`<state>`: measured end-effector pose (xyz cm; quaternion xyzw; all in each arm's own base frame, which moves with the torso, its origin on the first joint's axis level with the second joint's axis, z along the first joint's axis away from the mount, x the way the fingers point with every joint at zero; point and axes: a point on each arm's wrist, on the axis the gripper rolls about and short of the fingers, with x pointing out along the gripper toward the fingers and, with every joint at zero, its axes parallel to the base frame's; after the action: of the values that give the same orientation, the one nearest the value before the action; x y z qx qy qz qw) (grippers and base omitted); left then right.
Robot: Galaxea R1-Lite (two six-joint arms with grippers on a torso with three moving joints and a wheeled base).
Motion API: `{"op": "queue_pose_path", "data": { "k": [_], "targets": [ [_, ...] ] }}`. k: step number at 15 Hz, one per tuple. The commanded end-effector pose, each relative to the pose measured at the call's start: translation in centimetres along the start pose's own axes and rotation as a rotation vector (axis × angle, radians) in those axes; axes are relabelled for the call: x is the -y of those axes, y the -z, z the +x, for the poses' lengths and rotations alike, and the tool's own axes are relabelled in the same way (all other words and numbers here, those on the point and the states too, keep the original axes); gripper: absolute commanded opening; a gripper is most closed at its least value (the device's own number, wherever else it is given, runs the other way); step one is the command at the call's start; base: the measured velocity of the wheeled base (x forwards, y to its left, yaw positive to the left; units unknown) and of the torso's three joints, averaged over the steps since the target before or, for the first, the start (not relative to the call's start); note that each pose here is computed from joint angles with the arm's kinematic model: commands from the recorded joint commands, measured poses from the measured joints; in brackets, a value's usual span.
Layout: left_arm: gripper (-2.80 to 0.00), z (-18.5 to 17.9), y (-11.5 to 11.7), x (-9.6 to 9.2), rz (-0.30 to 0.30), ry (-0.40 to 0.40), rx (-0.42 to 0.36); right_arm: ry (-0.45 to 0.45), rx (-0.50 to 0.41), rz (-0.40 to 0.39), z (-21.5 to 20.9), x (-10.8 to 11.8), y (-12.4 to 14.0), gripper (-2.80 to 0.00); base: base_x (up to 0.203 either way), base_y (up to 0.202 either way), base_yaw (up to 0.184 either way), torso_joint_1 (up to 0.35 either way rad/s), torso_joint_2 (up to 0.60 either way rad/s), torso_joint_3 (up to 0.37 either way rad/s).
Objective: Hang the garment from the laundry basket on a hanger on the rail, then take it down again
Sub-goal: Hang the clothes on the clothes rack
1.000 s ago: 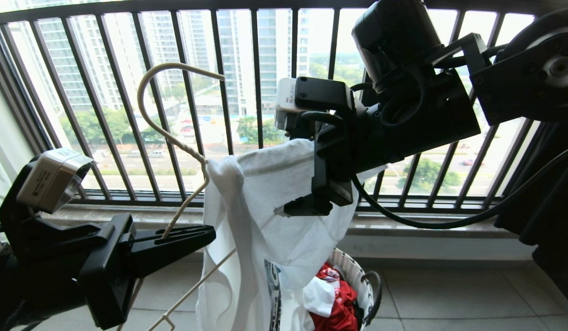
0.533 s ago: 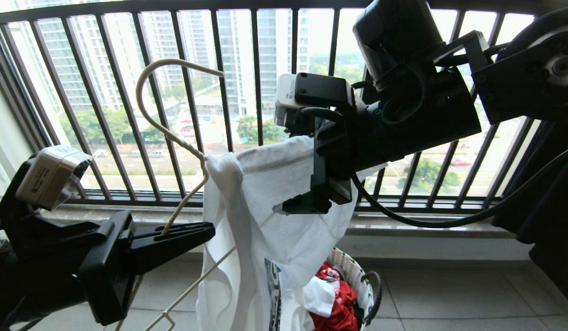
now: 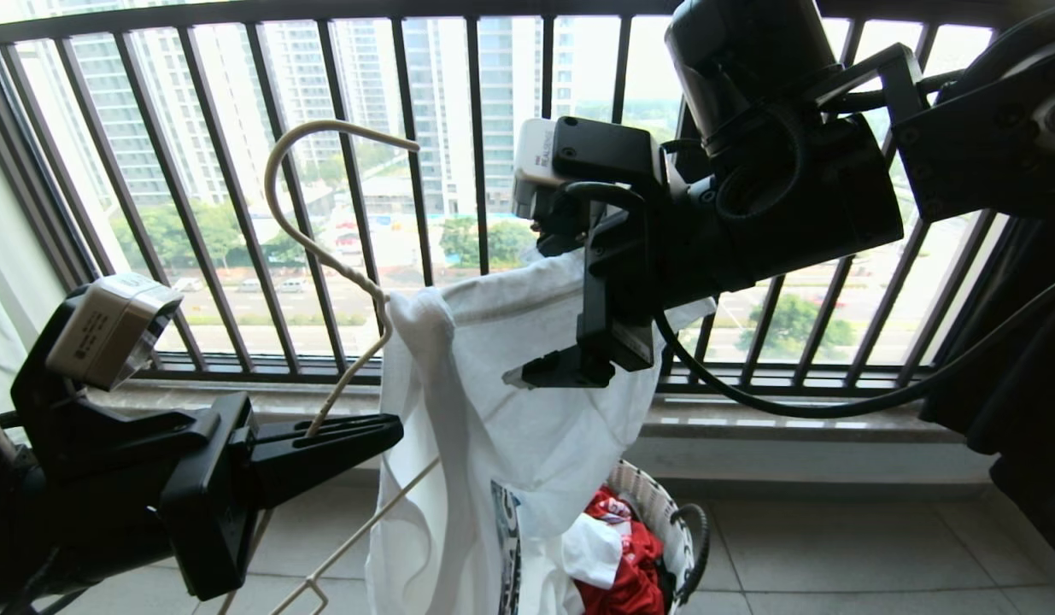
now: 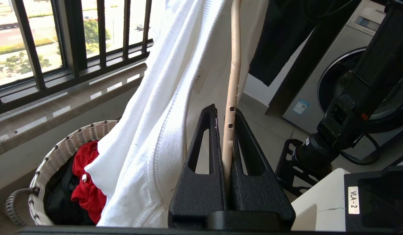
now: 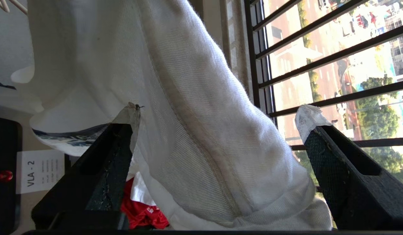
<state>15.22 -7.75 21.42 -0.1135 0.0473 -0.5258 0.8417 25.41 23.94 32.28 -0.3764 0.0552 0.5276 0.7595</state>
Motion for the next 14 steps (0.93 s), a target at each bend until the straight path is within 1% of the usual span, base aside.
{"op": "queue_pose_path", "data": {
  "k": [1, 9, 14],
  "targets": [
    [-2.80, 0.02, -0.05, 0.01, 0.001, 0.005, 0.002, -0.004, 0.000, -0.005, -0.01, -0.05, -0.01, -2.80, 0.000, 0.000, 0.000, 0.000, 0.00, 0.000],
    [-2.80, -0.02, -0.40, 0.14, 0.010, 0.004, 0.016, -0.001, 0.015, -0.011, 0.14, -0.15, -0.33, -2.80, 0.000, 0.000, 0.000, 0.000, 0.00, 0.000],
    [-2.80, 0.31, -0.56, -0.34, 0.005, -0.018, 0.013, 0.004, 0.019, -0.013, -0.04, -0.13, -0.40, -2.80, 0.000, 0.000, 0.000, 0.000, 0.00, 0.000]
  ]
}}
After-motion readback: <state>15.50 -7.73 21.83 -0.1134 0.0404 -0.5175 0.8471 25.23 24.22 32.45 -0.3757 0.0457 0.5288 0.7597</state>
